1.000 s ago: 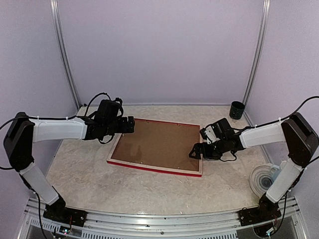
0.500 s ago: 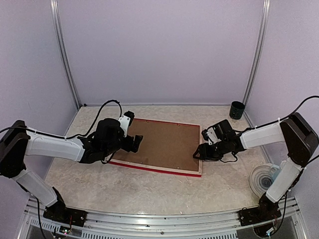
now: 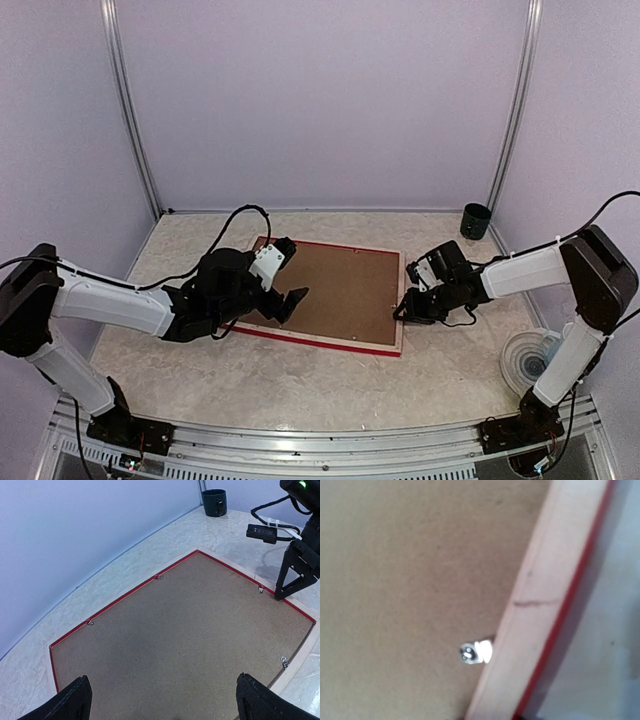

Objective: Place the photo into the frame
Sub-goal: Pick up the photo frame from the center of the board.

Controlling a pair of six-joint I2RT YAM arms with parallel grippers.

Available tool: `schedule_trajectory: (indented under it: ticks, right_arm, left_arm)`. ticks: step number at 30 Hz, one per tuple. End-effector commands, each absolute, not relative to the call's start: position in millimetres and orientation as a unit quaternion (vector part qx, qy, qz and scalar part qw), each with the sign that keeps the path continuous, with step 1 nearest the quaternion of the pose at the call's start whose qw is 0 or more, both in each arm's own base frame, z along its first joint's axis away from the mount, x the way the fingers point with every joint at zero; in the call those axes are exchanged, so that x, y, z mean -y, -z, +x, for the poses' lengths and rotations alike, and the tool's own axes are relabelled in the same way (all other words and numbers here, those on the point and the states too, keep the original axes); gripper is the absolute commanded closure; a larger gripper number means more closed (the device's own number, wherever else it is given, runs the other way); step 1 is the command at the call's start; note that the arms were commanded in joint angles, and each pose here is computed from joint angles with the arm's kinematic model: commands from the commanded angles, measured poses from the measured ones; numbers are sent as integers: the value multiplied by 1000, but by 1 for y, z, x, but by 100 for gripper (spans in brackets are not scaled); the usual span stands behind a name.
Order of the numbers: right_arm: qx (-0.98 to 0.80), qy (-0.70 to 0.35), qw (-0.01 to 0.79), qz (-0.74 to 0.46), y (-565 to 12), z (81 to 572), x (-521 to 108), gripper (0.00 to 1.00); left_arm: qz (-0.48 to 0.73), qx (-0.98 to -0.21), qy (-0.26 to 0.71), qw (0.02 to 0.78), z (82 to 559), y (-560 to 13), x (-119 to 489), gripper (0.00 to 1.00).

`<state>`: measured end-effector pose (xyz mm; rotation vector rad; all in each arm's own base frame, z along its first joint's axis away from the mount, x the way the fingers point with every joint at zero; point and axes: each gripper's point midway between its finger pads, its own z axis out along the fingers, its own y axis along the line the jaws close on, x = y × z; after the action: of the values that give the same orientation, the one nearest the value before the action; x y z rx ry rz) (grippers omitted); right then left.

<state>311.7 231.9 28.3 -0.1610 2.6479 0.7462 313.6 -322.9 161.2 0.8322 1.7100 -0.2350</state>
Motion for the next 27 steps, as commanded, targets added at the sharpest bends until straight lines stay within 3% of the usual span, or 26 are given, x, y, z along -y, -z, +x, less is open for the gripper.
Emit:
schedule_trajectory:
  ticks: [1,13,27]
  right_arm:
    - [-957,-233,160,-59,-12,302,-221,78]
    - [-957,-231,168,-48,-28,321,-215,80]
    - [-953,-236,180,-54,-46,340,-218,83]
  left_arm:
    - [389,-702,132,581,298,-162,335,1]
    - [499,-679,82,533,270,-131,360,1]
    - [622,-640,145,427,234,-94,400,1]
